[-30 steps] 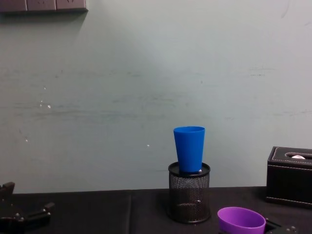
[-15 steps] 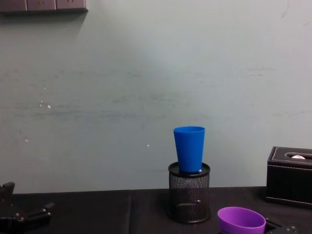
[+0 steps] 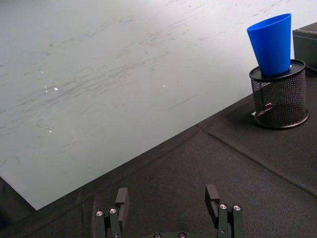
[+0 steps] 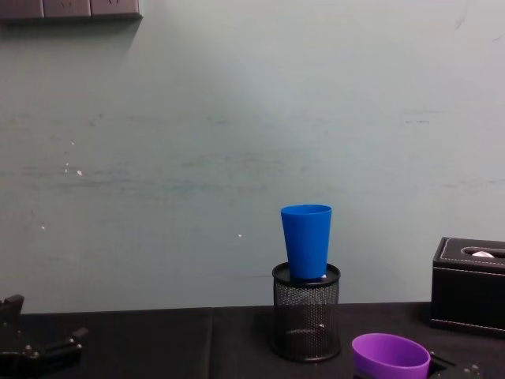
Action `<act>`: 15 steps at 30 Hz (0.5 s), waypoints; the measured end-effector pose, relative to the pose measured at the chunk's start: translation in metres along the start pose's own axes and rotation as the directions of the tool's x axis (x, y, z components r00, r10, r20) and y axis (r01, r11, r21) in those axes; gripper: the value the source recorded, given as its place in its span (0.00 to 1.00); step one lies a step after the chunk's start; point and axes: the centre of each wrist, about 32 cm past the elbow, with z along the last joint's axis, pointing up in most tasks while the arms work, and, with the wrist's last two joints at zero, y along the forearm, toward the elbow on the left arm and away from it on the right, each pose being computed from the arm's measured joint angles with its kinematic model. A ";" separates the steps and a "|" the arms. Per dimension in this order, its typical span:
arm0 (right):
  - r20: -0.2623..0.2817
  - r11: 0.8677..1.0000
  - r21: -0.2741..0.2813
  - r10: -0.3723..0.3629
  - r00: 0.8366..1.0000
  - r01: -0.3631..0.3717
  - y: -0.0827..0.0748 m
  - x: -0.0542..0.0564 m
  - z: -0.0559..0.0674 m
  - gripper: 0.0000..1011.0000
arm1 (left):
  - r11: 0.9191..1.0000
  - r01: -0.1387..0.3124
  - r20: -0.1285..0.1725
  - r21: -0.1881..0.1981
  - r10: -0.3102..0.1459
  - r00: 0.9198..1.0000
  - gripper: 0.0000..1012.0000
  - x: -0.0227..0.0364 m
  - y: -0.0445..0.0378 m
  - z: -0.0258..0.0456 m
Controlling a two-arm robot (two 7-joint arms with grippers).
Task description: Pick up one cup with a gripper and tap it against the other cup.
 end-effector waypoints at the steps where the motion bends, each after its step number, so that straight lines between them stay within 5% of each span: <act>1: 0.001 1.000 0.002 0.000 1.000 0.000 0.000 0.000 0.000 0.72 | 1.000 0.000 0.000 0.000 0.000 1.000 1.00 0.0000 0.0000 0.0000; 15: 0.037 1.000 0.016 0.003 0.999 -0.004 -0.003 -0.002 0.005 0.72 | 1.000 0.000 0.000 0.000 0.000 1.000 1.00 0.0000 0.0000 0.0000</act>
